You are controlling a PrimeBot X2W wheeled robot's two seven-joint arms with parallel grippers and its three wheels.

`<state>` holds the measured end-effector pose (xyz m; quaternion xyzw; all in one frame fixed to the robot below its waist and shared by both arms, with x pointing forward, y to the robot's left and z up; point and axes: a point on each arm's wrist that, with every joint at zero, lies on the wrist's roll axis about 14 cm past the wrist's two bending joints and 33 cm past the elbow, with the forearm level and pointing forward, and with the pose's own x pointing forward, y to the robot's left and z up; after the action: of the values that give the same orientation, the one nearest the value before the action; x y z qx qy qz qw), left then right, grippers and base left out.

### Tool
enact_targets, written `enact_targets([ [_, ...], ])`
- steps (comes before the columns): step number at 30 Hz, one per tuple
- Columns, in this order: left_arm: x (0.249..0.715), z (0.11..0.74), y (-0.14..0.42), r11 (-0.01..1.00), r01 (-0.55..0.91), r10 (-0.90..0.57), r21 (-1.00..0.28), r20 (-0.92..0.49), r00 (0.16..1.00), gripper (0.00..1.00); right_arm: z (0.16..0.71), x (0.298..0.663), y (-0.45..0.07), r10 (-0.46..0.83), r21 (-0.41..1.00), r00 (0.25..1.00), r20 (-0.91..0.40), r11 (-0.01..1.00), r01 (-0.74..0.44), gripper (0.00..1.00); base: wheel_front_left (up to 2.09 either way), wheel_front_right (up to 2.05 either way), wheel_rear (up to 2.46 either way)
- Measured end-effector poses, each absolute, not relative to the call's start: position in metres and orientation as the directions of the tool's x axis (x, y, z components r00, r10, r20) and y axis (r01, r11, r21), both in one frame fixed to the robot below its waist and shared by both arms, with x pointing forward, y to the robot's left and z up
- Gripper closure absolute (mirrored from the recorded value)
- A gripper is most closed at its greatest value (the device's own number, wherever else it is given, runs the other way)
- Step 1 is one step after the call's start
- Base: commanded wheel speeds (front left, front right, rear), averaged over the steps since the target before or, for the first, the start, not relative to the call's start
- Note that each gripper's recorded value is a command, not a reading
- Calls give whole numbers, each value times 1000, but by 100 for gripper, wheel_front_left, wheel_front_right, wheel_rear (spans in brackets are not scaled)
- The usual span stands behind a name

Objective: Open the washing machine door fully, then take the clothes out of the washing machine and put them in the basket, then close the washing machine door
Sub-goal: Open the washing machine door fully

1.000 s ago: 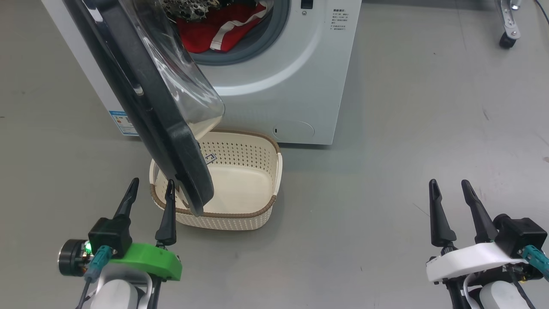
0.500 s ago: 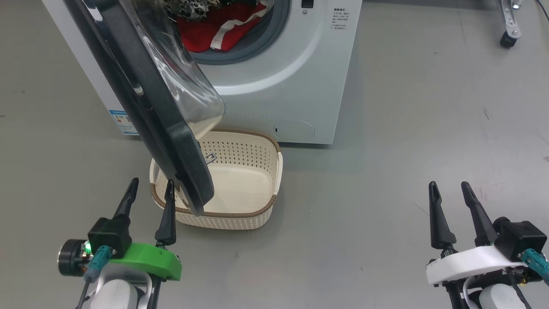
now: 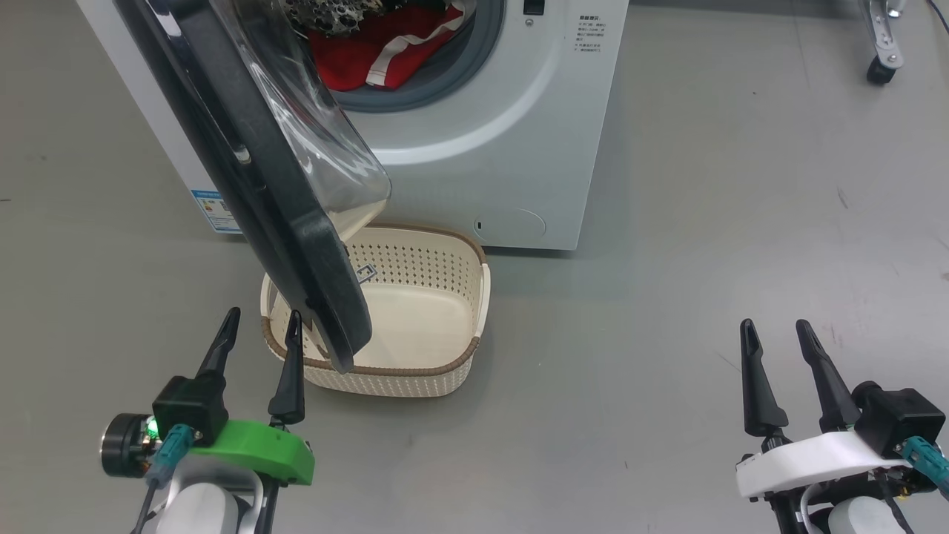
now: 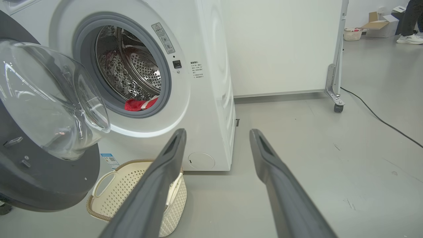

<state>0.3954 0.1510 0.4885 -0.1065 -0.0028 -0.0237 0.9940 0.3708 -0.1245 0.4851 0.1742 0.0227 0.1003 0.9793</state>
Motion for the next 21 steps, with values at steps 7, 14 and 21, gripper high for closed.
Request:
enact_targets([
  [7,395,487,146,978,67,-67,-199,8,998,100,485,371,-123,206,351,979,-8,917,-190,0,0,0,0],
  [14,396,490,142,977,89,-87,-195,19,996,100,484,372,-123,204,357,979,-6,915,-189,0,0,0,0],
  [21,400,511,151,976,77,-61,-204,84,995,100,485,371,-121,209,359,978,-2,913,-195,0,0,0,0],
])
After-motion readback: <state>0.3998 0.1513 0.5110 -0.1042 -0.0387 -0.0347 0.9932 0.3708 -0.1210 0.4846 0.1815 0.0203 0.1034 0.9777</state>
